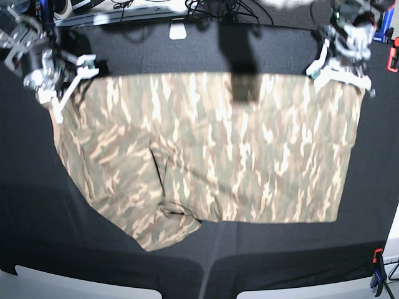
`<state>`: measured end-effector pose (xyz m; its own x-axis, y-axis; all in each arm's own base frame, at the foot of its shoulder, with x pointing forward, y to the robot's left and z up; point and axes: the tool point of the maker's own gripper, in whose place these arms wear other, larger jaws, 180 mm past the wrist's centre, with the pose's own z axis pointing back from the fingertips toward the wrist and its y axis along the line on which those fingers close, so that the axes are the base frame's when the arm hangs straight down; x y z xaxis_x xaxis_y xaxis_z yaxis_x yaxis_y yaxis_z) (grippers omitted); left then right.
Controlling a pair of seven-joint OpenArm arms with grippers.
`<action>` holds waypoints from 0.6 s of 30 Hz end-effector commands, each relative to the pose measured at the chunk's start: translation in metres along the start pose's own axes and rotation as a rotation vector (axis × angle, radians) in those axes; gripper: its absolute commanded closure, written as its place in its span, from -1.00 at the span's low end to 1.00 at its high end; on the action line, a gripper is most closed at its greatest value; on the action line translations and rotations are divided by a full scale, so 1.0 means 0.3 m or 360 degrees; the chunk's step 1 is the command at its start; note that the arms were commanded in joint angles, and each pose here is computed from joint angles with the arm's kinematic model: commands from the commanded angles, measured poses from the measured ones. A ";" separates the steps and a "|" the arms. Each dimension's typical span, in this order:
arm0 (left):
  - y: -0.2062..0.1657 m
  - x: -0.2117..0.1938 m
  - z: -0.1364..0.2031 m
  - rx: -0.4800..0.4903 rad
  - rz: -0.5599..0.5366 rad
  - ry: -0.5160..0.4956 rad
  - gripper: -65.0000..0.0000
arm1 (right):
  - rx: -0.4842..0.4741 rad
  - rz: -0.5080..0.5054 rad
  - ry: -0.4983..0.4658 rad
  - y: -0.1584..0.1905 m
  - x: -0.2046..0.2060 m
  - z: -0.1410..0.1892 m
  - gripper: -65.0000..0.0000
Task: Layout the t-shirt on the table in an organized manner, then fold the t-shirt properly
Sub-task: 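Lift the held collar edge with both grippers and pull it taut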
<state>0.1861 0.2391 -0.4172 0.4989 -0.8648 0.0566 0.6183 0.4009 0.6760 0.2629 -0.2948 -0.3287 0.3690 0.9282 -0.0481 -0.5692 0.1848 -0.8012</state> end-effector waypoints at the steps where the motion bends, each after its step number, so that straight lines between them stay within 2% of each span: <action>1: 0.043 -0.021 0.011 0.0096 -0.0026 0.0026 1.00 | -0.0073 0.0068 0.0066 -0.045 -0.039 0.006 1.00; 8: 0.003 -0.085 0.053 0.0161 -0.0107 0.0085 1.00 | -0.0033 0.0157 0.0107 0.025 -0.072 0.030 1.00; 14: 0.028 -0.102 0.092 0.0319 -0.0085 0.0076 1.00 | 0.0004 0.0200 -0.0010 0.082 -0.016 0.097 1.00; 18: 0.032 -0.078 0.121 0.0320 -0.0059 0.0032 1.00 | 0.0051 0.0203 -0.0050 0.121 0.002 0.133 1.00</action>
<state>0.1528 0.2487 -0.3959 0.4991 -0.8664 0.0152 0.5306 0.3194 0.7851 0.2086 -0.2696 -0.3427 0.2721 0.9564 -0.1062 -0.6464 0.0999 -0.7564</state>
